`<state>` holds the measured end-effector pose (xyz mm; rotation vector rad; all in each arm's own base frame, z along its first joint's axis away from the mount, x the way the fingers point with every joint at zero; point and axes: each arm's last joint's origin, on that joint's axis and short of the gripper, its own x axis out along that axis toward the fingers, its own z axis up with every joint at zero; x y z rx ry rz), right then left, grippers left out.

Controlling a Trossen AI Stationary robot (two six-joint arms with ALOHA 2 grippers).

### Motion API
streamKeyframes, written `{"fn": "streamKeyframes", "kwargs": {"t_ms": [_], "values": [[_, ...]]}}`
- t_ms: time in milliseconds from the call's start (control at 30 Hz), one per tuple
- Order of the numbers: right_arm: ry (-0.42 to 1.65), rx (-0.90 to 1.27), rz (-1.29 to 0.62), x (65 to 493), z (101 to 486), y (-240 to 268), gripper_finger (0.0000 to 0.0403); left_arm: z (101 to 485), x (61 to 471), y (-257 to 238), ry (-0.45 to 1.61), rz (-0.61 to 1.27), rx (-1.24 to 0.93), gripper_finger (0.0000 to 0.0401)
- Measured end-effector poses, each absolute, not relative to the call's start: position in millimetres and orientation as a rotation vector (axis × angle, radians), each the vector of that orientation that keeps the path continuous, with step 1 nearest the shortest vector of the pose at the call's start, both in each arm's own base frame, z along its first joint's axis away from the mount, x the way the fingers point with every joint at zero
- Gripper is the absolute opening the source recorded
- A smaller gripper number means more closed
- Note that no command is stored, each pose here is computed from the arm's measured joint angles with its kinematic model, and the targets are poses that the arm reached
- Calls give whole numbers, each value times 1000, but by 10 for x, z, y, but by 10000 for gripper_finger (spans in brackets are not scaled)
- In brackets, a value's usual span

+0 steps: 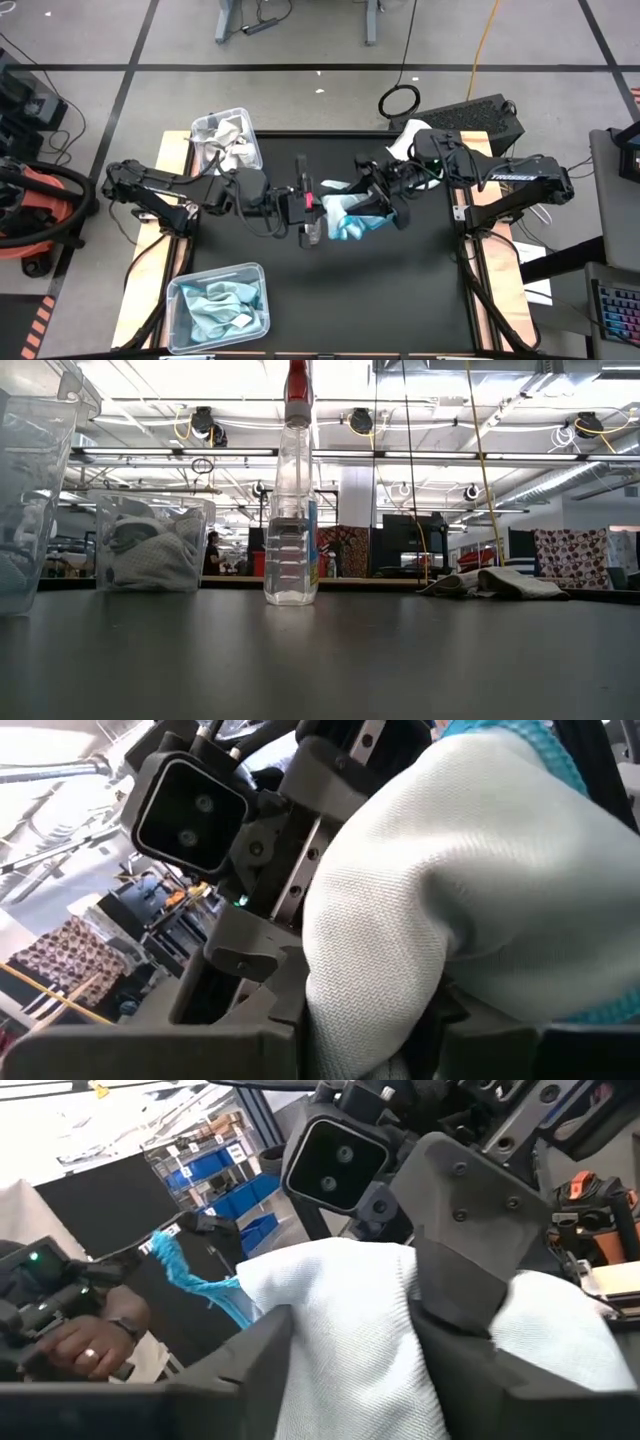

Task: Sort microfiber towel by color & place in baskets
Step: Put the blue towel into the bottom transparent bin

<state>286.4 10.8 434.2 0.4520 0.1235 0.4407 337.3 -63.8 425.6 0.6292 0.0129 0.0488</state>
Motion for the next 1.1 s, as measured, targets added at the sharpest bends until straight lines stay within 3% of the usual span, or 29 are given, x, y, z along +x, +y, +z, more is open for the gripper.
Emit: {"fn": "streamKeyframes", "kwargs": {"t_ms": [133,233,300,633,933,1100], "values": [[157,434,433,2828,4322,109,225,4291,3289,-661,26,38,589,86],[236,434,437,2737,4281,113,248,4348,3133,-712,71,-3,550,33],[258,416,437,2688,4277,116,259,4495,2979,-749,80,-23,509,21],[479,353,386,2384,4141,62,266,4800,2277,-949,352,-150,211,19],[517,309,331,2021,4196,-43,256,4381,1959,-1325,889,-284,-145,18],[506,298,293,1815,4246,-106,255,4080,1861,-1583,1216,-323,-194,18]]}}
